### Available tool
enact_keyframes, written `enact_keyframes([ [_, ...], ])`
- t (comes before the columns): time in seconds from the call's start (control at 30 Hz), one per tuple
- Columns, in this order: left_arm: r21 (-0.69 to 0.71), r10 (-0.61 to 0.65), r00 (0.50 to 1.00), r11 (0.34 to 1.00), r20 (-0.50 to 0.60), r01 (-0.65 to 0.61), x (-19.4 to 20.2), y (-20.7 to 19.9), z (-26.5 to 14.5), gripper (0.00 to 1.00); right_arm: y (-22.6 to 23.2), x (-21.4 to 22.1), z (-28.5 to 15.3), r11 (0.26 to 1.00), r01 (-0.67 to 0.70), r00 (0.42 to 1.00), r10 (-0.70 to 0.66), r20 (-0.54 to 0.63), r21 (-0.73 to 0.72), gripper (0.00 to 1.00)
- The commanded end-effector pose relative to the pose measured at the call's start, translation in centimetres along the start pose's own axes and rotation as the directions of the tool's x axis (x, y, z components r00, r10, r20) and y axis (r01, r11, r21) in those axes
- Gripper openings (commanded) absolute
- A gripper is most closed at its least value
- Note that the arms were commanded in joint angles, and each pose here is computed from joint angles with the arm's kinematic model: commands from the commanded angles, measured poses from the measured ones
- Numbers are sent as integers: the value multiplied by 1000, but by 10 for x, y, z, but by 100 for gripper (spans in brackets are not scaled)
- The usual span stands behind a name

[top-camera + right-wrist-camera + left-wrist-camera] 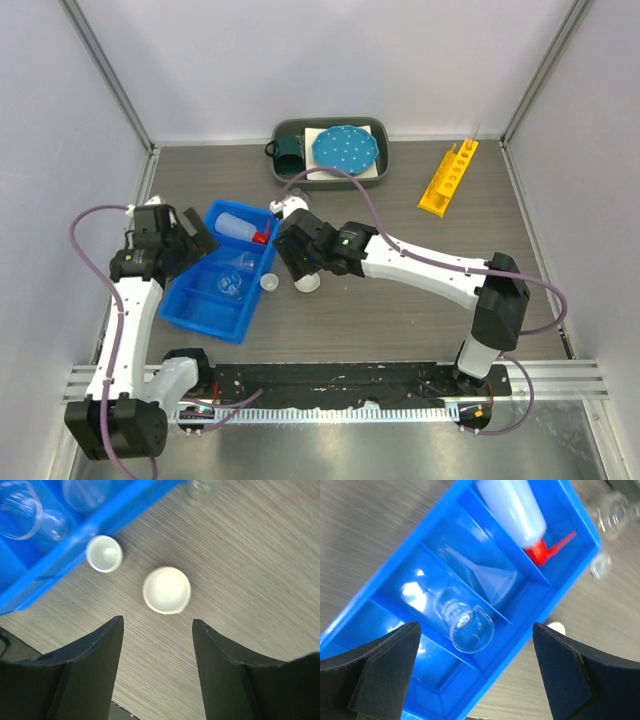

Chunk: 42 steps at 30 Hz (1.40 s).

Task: Organize the chemistry lab equipment

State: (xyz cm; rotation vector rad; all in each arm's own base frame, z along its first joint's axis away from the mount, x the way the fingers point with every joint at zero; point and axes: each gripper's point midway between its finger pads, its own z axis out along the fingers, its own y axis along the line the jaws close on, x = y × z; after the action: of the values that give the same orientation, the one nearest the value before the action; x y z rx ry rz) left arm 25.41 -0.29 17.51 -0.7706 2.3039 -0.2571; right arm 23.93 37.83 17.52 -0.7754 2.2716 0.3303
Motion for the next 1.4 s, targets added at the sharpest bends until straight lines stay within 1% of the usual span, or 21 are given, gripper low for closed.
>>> enact_keyframes([
  [0.0,86,132,991,988,-12,-130,8,-41,-8,99,-20,-4,-14,996,-89,993,87,79,15,63],
  [0.03,137,166,985,978,-36,-160,19,-54,-8,99,-22,-5,-19,994,-111,989,110,95,11,63],
  [0.13,288,204,976,941,-71,-176,36,-88,-8,99,-35,10,-20,988,-148,986,145,83,33,63],
  [0.2,350,247,967,913,-62,-211,41,-108,-9,100,-48,21,-19,984,-170,983,165,76,60,63],
  [0.3,392,336,940,874,-55,-289,47,-133,-9,100,-68,26,-28,971,-227,971,219,91,81,63],
  [0.33,386,358,931,871,-74,-304,51,-137,-2,100,-74,27,-31,966,-243,967,234,100,88,63],
  [0.37,403,369,928,858,-50,-320,45,-148,-4,100,-80,29,-36,961,-259,962,249,110,91,63],
  [0.47,424,434,900,824,-45,-377,44,-168,8,100,-96,32,-42,949,-298,950,285,127,99,64],
  [0.57,413,489,872,802,-39,-431,38,-185,23,100,-102,39,-43,946,-306,949,293,118,109,64],
  [0.67,411,523,853,776,4,-478,29,-206,27,100,-105,44,-43,943,-310,948,296,117,119,64],
  [0.73,391,538,843,777,-7,-493,28,-212,43,100,-107,46,-43,942,-312,947,298,119,126,64],
  [0.77,394,540,842,770,19,-503,19,-223,42,100,-107,47,-43,940,-316,946,302,118,127,64],
  [0.8,372,549,836,777,-7,-507,21,-223,58,100,-108,47,-42,940,-316,946,302,118,127,64],
  [0.87,362,555,832,772,17,-522,9,-237,62,100,-108,49,-40,940,-316,946,302,116,128,64],
  [0.9,347,568,823,774,-10,-529,13,-237,78,100,-109,51,-39,940,-317,946,303,114,130,64],
  [1.0,319,576,818,774,7,-548,2,-250,93,100,-112,53,-39,940,-312,948,298,112,142,64],
  [1.03,307,583,813,777,-18,-550,6,-250,109,100,-113,55,-38,939,-312,948,298,110,148,64],
  [1.07,277,574,818,784,14,-555,-7,-257,111,100,-114,54,-39,938,-313,948,298,116,148,64],
  [1.13,257,578,816,788,0,-559,-5,-260,131,100,-115,56,-39,938,-312,948,297,116,152,64],
  [1.17,250,571,820,791,26,-559,-14,-268,132,100,-115,55,-40,937,-316,946,300,120,150,64],
  [1.37,216,591,807,785,21,-580,-15,-276,165,98,-117,62,-36,937,-312,949,298,105,157,65],
])
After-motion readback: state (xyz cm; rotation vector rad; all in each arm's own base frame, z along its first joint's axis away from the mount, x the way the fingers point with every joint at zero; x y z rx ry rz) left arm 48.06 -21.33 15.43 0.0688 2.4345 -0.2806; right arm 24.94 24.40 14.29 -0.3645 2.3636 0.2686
